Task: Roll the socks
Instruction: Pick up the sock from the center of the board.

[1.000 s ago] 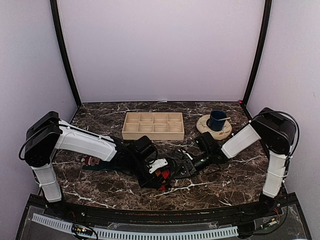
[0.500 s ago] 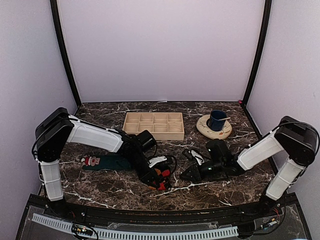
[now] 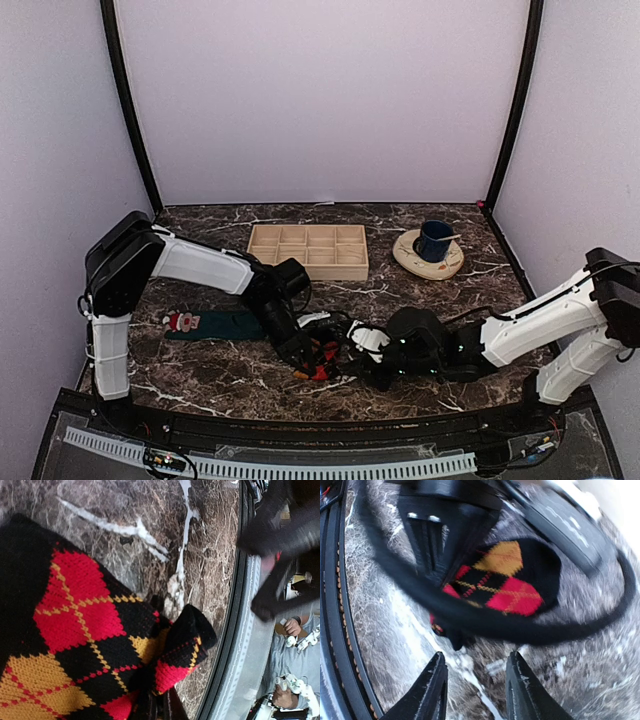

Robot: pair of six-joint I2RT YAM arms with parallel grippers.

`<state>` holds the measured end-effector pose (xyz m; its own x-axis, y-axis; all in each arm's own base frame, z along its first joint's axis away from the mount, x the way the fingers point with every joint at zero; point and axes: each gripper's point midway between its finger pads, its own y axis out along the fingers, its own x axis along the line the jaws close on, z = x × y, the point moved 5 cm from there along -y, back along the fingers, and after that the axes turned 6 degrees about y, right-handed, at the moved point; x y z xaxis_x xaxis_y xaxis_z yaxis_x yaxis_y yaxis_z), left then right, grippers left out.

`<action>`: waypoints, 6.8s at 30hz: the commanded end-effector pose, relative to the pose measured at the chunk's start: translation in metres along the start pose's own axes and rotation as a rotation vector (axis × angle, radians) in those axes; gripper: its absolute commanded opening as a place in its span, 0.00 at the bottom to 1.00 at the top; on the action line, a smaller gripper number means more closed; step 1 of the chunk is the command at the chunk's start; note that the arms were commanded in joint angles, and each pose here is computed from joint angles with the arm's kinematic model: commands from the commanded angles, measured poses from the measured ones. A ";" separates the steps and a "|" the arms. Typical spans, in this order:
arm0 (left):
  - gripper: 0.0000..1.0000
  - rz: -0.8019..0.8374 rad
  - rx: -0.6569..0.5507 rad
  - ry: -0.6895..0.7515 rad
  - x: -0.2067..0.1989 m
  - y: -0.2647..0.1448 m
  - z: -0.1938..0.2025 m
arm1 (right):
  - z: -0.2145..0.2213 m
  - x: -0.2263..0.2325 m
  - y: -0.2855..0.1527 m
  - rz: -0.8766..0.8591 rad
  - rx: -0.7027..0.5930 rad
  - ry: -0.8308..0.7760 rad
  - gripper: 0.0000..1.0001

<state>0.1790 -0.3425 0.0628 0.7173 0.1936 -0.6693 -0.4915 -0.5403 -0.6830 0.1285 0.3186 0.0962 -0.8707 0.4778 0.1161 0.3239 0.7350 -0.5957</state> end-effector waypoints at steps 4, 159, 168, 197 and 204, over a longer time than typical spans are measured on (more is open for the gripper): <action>0.00 0.042 0.078 -0.065 0.006 0.002 0.017 | -0.012 0.024 0.009 0.121 0.002 -0.264 0.41; 0.33 -0.434 -0.350 0.378 -0.071 -0.026 0.031 | 0.078 -0.003 0.046 -0.500 0.502 0.699 0.04; 0.33 -0.527 -0.227 0.506 -0.076 0.004 0.034 | 0.080 -0.005 0.047 -0.508 0.505 0.721 0.04; 0.35 -0.922 -0.124 0.764 -0.067 0.015 0.019 | 0.082 -0.004 0.045 -0.554 0.515 0.737 0.04; 0.35 -0.910 -0.124 0.799 -0.070 0.017 0.018 | 0.082 -0.003 0.045 -0.561 0.518 0.739 0.04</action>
<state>0.1106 -0.3470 0.0803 0.9167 0.0097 0.3995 0.3452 -0.5228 -0.7794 0.1297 0.3372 0.0438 -0.4484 0.2562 0.8563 -0.3769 0.8145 -0.4411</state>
